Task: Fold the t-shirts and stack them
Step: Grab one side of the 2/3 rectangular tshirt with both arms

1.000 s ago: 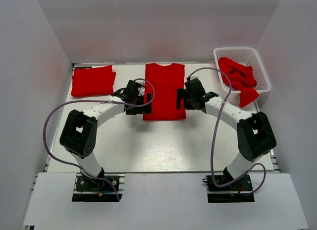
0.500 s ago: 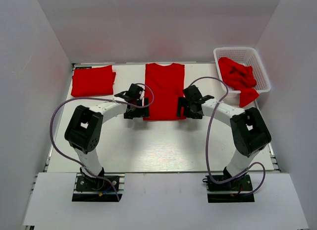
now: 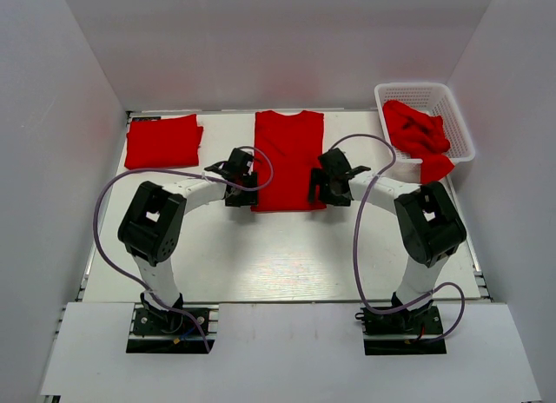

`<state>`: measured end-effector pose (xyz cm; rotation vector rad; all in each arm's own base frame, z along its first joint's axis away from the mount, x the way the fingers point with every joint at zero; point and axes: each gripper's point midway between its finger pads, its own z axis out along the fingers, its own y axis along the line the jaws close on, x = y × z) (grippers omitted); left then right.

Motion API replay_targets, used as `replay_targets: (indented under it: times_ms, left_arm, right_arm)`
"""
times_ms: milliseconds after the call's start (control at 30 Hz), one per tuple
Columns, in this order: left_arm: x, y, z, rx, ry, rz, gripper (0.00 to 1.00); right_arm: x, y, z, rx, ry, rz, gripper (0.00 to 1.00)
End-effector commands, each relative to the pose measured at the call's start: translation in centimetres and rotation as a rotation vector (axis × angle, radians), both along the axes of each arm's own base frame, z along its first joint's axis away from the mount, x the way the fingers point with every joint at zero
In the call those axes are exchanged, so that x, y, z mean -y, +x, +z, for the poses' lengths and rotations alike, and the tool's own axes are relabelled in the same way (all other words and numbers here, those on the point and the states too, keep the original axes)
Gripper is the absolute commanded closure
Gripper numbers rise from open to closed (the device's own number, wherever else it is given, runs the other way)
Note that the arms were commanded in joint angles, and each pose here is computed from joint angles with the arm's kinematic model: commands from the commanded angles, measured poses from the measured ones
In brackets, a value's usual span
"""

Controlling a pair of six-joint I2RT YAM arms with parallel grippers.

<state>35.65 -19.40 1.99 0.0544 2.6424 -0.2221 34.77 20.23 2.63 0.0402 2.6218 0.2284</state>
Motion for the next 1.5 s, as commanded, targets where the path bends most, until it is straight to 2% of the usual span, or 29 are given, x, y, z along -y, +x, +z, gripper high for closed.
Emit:
replay_targets:
  times_ms: [0,67,100,267,333,367,400,433,467,500,533,600,767,900,1267,1367,1467]
  left_arm:
    - [-0.4,-1.9,-2.7,-0.079,0.020,-0.012,0.38]
    - [-0.5,-2.0,-2.9,-0.079,0.020,-0.012,0.39]
    - [-0.5,-2.4,-3.2,-0.092,0.018,-0.016,0.43]
    - [-0.5,-2.7,-4.3,-0.117,0.021,-0.019,0.49]
    - [-0.1,-2.7,-4.5,-0.124,0.005,-0.028,0.57]
    - [0.0,-2.5,-4.5,-0.114,0.000,-0.028,0.61]
    - [0.2,-2.5,-4.7,-0.119,-0.009,-0.033,0.69]
    - [0.3,-2.9,-4.9,-0.132,-0.015,-0.039,0.74]
    - [0.3,-2.9,-4.9,-0.133,-0.015,-0.039,0.78]
    - [0.8,-2.7,-4.8,-0.123,-0.040,-0.049,0.84]
    - [0.8,-3.0,-5.1,-0.131,-0.045,-0.053,0.99]
    - [1.0,-3.1,-5.1,-0.121,-0.065,-0.048,1.00]
    - [0.3,-3.9,-4.1,-0.096,-0.073,-0.013,1.00]
    - [-0.6,-5.2,-1.7,-0.051,-0.087,-0.010,1.00]
    - [-1.6,-14.5,1.7,-0.147,-0.119,-0.104,1.00]
    - [-1.4,-15.2,3.7,-0.128,-0.151,-0.100,1.00]
    - [-0.8,-14.4,5.9,-0.097,-0.171,-0.079,1.00]
  right_arm:
    - [-0.5,1.4,1.5,0.060,0.040,-0.012,0.16]
    - [-0.4,1.2,1.0,0.043,0.035,-0.014,0.18]
    - [-0.4,1.2,0.9,0.039,0.036,-0.014,0.19]
    - [0.0,0.6,0.1,0.015,0.023,-0.005,0.41]
    - [0.2,-0.1,-0.5,0.004,0.022,-0.005,0.42]
    - [0.3,-0.2,-0.7,0.007,0.023,-0.004,0.50]
    - [0.4,-0.5,-1.0,-0.004,0.021,-0.003,0.54]
    - [0.5,-1.0,-1.6,-0.026,0.024,-0.004,0.58]
    - [0.5,-1.0,-1.6,-0.018,0.021,-0.001,0.74]
    - [0.3,-1.1,-1.7,-0.023,0.032,0.006,0.79]
    - [-0.3,-1.4,-1.8,-0.031,0.056,0.024,0.83]
    - [-0.2,-1.5,-2.1,-0.024,0.057,0.040,1.00]
    - [0.5,-2.3,-2.0,-0.020,0.034,0.046,1.00]
    - [2.0,-4.3,-0.9,-0.014,0.014,0.037,1.00]
    - [2.7,-14.9,-0.3,-0.157,0.117,0.185,1.00]
    - [2.5,-16.5,0.7,-0.152,0.149,0.212,1.00]
    - [2.5,-16.0,2.2,-0.106,0.136,0.220,1.00]
